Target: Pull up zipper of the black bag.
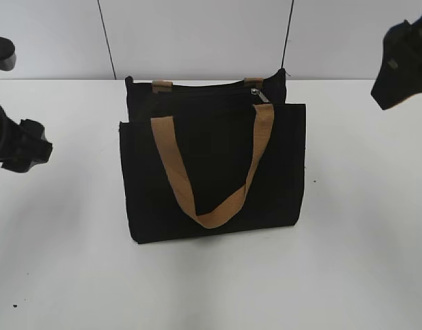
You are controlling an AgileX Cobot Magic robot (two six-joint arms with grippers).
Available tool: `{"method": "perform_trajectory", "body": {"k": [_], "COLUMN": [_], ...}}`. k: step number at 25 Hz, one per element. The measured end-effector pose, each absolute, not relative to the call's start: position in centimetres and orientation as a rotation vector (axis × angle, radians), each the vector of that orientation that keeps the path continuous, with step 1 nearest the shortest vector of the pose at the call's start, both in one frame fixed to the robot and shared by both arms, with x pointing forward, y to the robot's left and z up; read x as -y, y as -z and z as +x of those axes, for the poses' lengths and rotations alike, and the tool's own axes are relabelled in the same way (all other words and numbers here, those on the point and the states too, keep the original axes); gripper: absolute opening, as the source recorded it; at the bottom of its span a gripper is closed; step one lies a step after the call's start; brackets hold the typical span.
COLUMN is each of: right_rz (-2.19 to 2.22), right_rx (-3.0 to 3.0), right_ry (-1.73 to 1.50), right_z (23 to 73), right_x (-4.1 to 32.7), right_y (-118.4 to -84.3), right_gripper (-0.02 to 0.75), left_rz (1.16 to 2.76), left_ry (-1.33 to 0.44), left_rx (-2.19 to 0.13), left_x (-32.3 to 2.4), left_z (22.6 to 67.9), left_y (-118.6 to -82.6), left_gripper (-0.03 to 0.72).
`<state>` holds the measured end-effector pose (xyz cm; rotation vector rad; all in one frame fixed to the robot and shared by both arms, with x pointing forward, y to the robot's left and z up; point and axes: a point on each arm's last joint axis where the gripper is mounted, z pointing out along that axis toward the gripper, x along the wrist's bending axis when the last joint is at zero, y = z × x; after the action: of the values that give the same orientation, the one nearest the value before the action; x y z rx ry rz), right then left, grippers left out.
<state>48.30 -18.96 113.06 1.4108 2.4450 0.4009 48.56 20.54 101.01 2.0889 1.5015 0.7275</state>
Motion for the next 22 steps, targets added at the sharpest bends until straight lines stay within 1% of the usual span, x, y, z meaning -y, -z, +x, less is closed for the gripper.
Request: {"method": "perform_trajectory", "body": {"k": [6, 9, 13, 17, 19, 22], "right_rz": [1.396, 1.39, 1.388, 1.397, 1.378, 1.372], "right_rx": [-2.48, -2.483, -2.505, -2.521, -2.505, -2.503], "right_ry": [-0.436, -0.485, -0.526, -0.595, -0.636, -0.645], "right_z": [44.9, 42.4, 38.8, 34.9, 32.8, 31.0], "right_x": [20.2, 21.1, 22.5, 23.8, 24.8, 25.6], "right_y": [-112.7, -112.7, -111.4, -109.6, -108.8, -107.1], "right_gripper": [0.584, 0.59, 0.591, 0.59, 0.59, 0.59], "left_rz": [2.304, 2.351, 2.364, 2.294, 2.281, 2.288], "left_ry": [-0.529, -0.431, -0.358, -0.413, -0.422, -0.396], "left_rx": [-1.476, -1.44, -1.353, -1.266, -1.255, -1.251], "left_x": [-21.3, -21.9, -23.0, -24.7, -25.5, -26.3], "left_z": [44.8, 42.3, 38.6, 34.5, 32.8, 30.8], "left_y": [-103.1, -104.6, -107.0, -109.1, -109.0, -108.0], "left_gripper": [0.563, 0.563, 0.576, 0.592, 0.594, 0.594]}}
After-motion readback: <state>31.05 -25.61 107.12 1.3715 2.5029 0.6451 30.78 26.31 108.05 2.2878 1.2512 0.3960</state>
